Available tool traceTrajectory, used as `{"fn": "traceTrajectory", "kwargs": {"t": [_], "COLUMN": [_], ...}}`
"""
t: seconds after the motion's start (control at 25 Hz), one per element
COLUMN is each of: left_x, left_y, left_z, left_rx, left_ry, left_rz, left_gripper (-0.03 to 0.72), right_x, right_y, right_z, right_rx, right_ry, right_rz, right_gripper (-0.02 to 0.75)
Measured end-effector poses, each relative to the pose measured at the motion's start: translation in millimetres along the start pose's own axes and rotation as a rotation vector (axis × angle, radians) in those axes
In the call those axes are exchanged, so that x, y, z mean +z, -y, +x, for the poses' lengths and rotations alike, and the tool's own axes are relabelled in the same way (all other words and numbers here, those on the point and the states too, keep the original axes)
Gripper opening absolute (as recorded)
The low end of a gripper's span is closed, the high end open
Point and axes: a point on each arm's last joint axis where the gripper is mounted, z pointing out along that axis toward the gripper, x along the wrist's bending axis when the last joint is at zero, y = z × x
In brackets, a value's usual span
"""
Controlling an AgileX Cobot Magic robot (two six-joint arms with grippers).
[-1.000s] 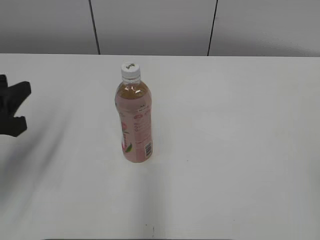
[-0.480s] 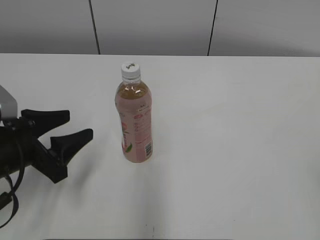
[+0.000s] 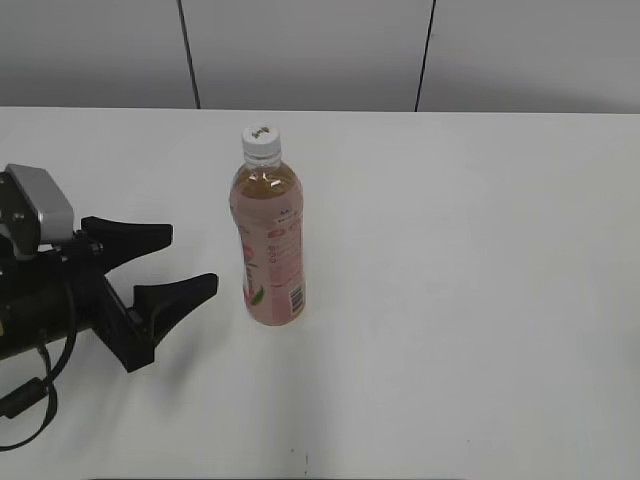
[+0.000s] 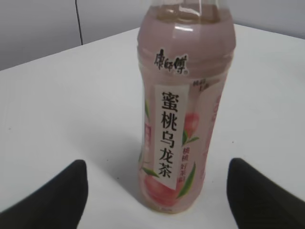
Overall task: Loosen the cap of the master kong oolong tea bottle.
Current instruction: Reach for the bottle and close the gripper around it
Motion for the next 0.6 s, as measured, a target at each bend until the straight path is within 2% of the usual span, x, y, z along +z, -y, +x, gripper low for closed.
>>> {"fn": "traceTrajectory", "kwargs": {"t": [0.2,0.4,0.6], "left_x": [12,30,39], "left_y": [-6,-3,-1], "left_z": [-1.5,-13.4,-12.5], "left_rx": [0.039,0.05,0.012], "left_ry": [0.051,0.128,0.071], "left_rz": [-0.022,-0.014,-0.015], "left_gripper": [0.546,0.55,0.552], "right_x": [0,0,0], "right_y": [0,0,0], "right_z": [0,0,0], "right_rx": [0.0,0.0,0.0], "right_ry": [0.0,0.0,0.0], "right_rz": [0.0,0.0,0.0], "right_gripper": [0.396,0.396,0.396]}}
